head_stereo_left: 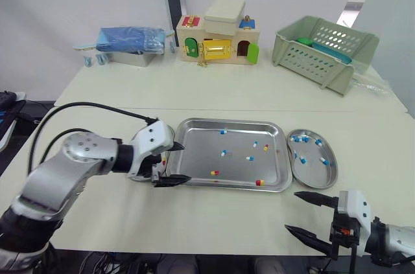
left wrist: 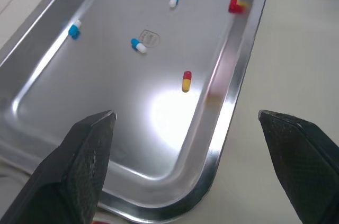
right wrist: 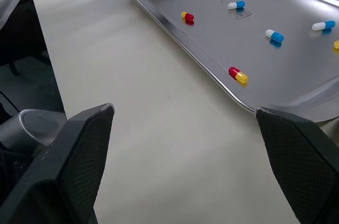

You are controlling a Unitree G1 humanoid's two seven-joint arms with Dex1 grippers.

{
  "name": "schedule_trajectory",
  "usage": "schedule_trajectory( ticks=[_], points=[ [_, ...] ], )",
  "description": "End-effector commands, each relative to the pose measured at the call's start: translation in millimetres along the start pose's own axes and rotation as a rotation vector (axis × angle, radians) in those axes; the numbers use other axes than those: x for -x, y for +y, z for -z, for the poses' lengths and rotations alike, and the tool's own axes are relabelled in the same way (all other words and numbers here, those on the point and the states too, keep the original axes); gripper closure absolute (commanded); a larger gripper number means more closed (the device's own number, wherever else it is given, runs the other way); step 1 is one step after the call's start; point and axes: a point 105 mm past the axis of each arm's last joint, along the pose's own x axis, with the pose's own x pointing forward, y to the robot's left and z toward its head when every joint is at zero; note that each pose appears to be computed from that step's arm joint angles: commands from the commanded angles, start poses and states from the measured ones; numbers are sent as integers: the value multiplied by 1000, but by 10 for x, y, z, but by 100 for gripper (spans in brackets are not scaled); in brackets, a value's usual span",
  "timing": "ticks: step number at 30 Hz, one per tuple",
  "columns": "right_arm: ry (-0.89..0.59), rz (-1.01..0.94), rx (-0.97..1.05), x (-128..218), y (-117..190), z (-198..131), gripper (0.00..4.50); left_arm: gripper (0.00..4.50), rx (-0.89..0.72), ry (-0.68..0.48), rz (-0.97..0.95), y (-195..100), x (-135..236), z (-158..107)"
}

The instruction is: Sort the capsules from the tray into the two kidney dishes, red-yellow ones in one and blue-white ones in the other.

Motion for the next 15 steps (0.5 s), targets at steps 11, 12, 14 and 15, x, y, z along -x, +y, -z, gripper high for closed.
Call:
schedule_trajectory(
  ticks=[11,12,14,15],
  points=[
    [-67,30,13,-155,154,-170,0,153,-149,14,82,228,-567,-19],
    [-68,32,14,-161,149,-183,0,186,-157,22,85,231,-588,-4],
    [-71,35,15,-169,144,-205,0,215,-155,25,94,227,-618,6],
    [-71,36,15,-170,143,-211,0,215,-150,21,103,215,-627,1]
  ],
)
